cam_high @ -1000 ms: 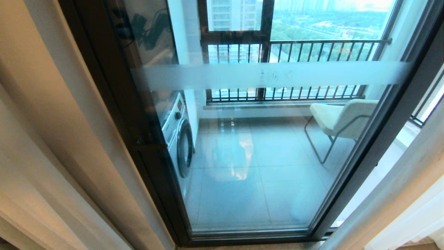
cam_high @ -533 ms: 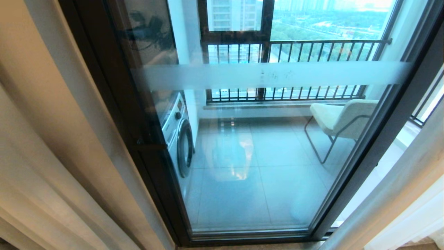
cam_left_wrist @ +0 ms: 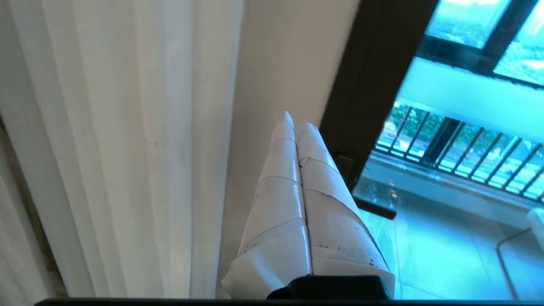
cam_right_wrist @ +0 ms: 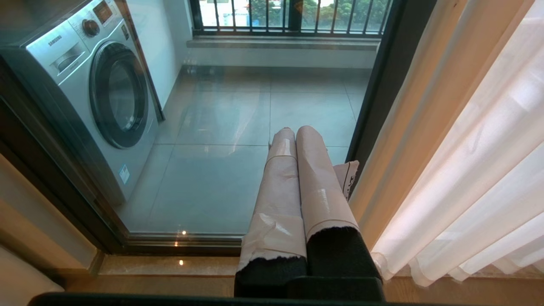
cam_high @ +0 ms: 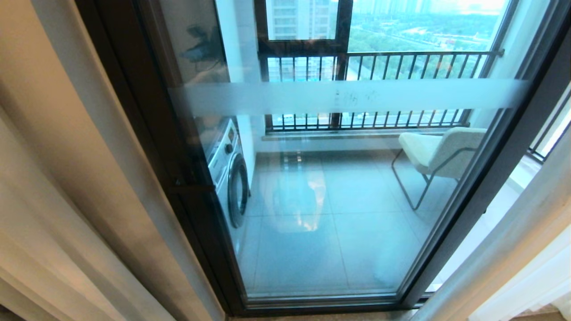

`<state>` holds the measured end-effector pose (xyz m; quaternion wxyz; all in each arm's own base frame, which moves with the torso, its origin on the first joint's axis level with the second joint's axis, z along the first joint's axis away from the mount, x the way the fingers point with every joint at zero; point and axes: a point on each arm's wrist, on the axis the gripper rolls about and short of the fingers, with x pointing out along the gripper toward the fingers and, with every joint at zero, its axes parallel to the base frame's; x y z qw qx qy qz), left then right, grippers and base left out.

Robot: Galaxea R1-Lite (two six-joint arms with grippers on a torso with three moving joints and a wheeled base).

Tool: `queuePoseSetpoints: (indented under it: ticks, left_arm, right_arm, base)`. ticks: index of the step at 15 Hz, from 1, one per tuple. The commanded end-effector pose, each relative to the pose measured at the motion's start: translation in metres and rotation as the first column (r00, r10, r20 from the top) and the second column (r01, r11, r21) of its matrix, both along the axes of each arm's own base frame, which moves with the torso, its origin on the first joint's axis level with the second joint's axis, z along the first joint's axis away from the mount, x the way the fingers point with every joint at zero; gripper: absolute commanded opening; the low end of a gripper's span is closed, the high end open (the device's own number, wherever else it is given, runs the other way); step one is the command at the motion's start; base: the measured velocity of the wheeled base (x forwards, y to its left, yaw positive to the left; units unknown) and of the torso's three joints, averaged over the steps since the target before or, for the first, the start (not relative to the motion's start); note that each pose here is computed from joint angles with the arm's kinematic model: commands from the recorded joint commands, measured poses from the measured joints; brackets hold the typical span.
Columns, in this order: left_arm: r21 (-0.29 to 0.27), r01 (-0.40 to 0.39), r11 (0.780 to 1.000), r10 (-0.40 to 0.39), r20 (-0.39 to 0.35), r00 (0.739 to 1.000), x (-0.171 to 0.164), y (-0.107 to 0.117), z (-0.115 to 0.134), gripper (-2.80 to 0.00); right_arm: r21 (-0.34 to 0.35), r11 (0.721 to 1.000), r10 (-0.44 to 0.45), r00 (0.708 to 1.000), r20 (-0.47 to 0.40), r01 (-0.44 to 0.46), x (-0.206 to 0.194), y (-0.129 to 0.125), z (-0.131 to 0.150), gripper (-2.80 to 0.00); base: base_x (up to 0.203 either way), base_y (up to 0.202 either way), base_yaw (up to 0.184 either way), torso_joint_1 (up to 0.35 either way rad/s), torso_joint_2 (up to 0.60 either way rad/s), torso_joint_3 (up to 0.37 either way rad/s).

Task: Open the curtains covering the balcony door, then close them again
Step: Pull the inner curtains open on both sides

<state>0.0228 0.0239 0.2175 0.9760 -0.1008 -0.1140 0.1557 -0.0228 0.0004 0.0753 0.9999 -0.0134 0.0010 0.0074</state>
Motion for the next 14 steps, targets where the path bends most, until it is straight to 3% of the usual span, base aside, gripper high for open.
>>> queuePoseSetpoints:
  ticks: [1,8,14]
  left_arm:
    - [0.025,0.009,1.0,-0.009,-0.005,1.0,-0.001,-0.006,-0.004,-2.8]
    - [-0.02,0.024,1.0,-0.025,-0.042,0.999,0.0,-0.005,-0.023,-2.8]
    - [-0.06,0.018,0.998,-0.024,-0.102,0.994,0.003,0.023,-0.032,-2.8]
  right_arm:
    - [-0.001,1.0,0.001,1.0,0.001,-0.001,0.0,0.0,0.0,-2.8]
    - [-0.001,1.0,0.001,1.0,0.001,-0.001,0.0,0.0,0.0,-2.8]
    - [-0.001,1.0,0.001,1.0,0.001,-0.001,0.0,0.0,0.0,-2.8]
  base:
    - [0.0,0.0,0.0,0.0,0.0,0.0]
    - [0.0,0.0,0.0,0.0,0.0,0.0]
    - [0.0,0.0,0.0,0.0,0.0,0.0]
